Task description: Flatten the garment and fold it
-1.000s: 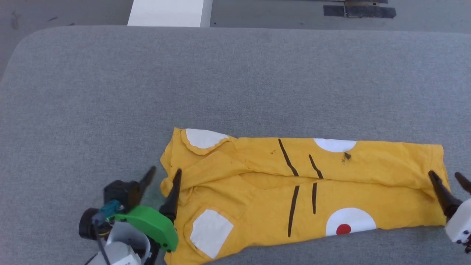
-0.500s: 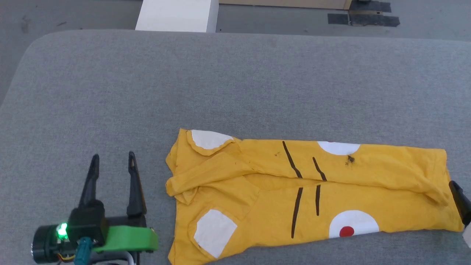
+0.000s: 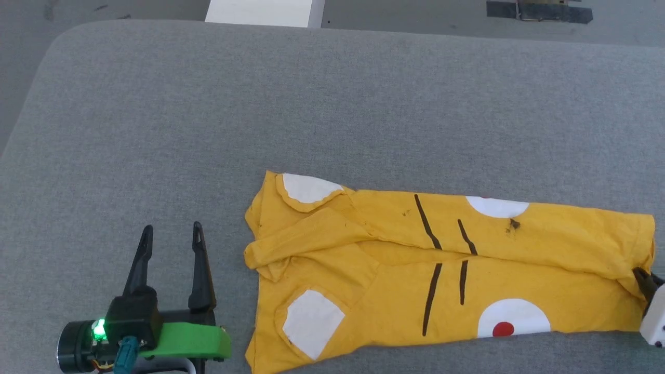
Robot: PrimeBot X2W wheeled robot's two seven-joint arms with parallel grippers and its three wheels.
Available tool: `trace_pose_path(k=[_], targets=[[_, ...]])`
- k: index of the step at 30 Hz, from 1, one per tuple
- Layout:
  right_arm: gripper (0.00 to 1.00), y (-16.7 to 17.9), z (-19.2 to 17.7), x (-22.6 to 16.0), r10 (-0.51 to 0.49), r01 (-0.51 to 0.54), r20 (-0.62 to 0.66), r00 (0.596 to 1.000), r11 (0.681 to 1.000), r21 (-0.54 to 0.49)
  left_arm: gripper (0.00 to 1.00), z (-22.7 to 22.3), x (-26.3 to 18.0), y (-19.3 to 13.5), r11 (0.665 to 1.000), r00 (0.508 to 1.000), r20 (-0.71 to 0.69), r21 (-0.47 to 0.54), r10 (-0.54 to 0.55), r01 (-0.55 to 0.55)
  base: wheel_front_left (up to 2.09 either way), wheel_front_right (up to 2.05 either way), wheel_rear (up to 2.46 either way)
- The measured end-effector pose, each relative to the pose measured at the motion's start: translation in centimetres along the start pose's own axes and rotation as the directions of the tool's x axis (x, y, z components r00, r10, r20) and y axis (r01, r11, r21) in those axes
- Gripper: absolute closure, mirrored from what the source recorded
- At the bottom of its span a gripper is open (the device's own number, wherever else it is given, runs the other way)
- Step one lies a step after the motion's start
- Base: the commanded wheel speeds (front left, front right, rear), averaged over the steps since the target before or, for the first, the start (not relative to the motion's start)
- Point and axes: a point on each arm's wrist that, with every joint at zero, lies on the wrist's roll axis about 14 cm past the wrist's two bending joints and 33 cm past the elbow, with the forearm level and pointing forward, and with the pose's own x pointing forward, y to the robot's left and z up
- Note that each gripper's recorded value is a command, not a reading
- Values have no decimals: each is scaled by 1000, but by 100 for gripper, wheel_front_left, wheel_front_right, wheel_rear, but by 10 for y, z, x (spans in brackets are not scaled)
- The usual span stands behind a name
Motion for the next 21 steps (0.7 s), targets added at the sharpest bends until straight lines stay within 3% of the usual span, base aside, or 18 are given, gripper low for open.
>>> trace_pose_path(k=[5, 14, 17, 21], targets=[[100, -9, 6, -8, -23, 22, 37, 999, 999, 41, 0, 7, -2, 1, 1000, 1000, 22, -3, -8, 8, 0, 0, 0], [100, -84, 40, -48, -221, 218, 140, 965, 975, 39, 0, 11, -4, -10, 999, 998, 36, -19, -50, 51, 0, 0, 0], [100, -73, 49, -53, -188, 187, 150, 971, 982, 22, 0, 9, -4, -14, 998, 998, 30, -31, -60, 61, 0, 0, 0], [100, -18, 52, -53, -30, 34, 140, 990, 999, -23, 0, 5, -6, -19, 996, 998, 16, -56, -68, 69, 0, 0, 0]])
